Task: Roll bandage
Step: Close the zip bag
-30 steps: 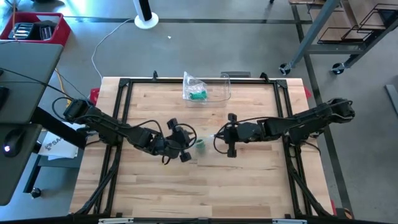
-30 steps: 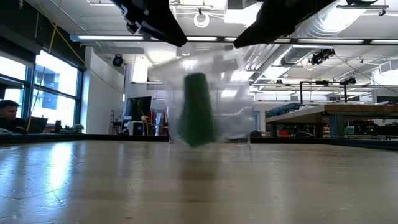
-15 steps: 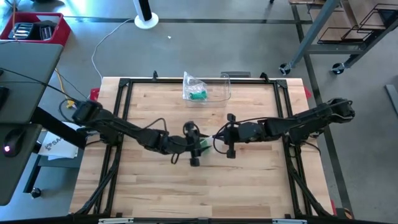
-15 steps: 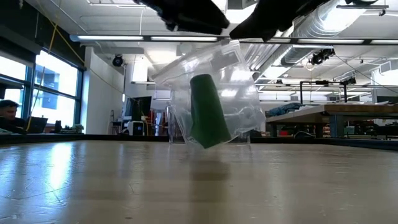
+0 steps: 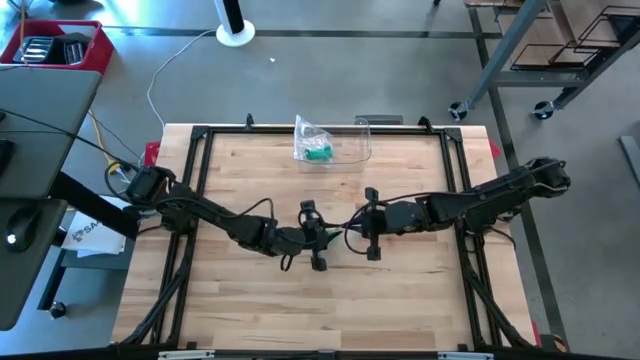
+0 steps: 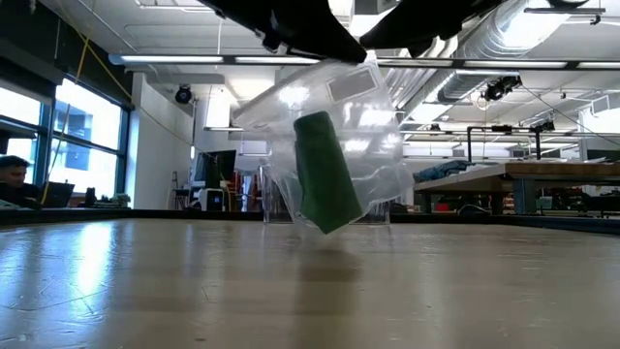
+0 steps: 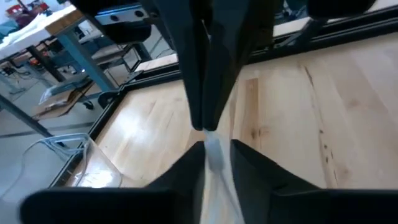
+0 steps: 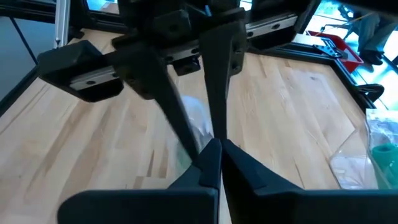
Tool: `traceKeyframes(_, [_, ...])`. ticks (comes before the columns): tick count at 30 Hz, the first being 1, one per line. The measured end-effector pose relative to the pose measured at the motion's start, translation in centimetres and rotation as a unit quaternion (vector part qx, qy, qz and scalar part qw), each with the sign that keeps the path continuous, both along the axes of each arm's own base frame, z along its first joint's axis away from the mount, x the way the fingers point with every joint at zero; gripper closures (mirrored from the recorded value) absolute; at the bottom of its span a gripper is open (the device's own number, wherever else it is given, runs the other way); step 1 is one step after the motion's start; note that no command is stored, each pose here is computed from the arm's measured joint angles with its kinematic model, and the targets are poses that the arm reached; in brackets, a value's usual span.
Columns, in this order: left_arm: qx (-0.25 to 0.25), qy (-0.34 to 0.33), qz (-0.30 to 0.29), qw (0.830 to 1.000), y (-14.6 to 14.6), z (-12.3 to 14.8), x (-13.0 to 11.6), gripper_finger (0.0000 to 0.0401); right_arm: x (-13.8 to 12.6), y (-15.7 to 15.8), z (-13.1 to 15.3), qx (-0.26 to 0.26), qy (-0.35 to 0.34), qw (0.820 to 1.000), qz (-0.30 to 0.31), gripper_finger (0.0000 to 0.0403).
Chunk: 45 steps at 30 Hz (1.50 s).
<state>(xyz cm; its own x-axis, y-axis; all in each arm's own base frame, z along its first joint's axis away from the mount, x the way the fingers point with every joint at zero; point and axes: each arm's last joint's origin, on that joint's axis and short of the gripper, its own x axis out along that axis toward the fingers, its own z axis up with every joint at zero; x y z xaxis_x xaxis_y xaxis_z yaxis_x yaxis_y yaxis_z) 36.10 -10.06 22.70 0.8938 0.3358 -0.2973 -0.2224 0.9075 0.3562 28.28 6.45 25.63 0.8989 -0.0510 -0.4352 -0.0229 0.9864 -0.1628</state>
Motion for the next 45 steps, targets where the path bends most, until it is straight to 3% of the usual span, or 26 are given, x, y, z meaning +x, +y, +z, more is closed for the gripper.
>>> traceKeyframes(6, [0.01, 0.005, 0.006, 1.0, -0.6, -0.1, -0.3, 0.0388, -0.1, 0.0, -0.2, 0.003, 0.011, 1.0, -0.001, 0.0403])
traceKeyframes(16, [0.013, 0.019, 0.01, 1.0, -1.1, -0.4, -0.6, 0.0379, -0.3, 0.1, -0.5, -0.041, 0.03, 0.998, 0.032, 0.0399])
traceKeyframes(19, [0.012, 0.019, 0.008, 1.0, -1.1, -0.4, -0.6, 0.0383, -0.3, 0.3, -0.5, -0.06, 0.032, 0.996, 0.055, 0.0369])
traceKeyframes(25, [0.008, 0.018, 0.008, 1.0, -1.1, -0.4, -0.6, 0.0379, -0.3, 0.3, -0.5, -0.072, 0.031, 0.995, 0.055, 0.0275])
traceKeyframes(28, [0.003, 0.017, 0.008, 1.0, -1.1, -0.4, -0.6, 0.0379, -0.1, 0.4, -0.6, -0.082, 0.027, 0.994, 0.068, 0.0257])
traceKeyframes(33, [-0.005, 0.017, -0.002, 1.0, -1.2, -0.4, -0.6, 0.0379, 1.1, 0.8, -1.7, -0.107, 0.023, 0.991, 0.082, 0.0283])
traceKeyframes(41, [-0.004, 0.021, -0.002, 1.0, -1.2, -0.5, -0.6, 0.0379, 1.5, 1.1, -2.3, -0.119, 0.025, 0.988, 0.091, 0.0388])
traceKeyframes(45, [-0.008, 0.026, 0.0, 1.0, -1.2, -0.6, -0.7, 0.0379, 1.3, 1.6, -2.3, -0.131, 0.023, 0.987, 0.093, 0.0397])
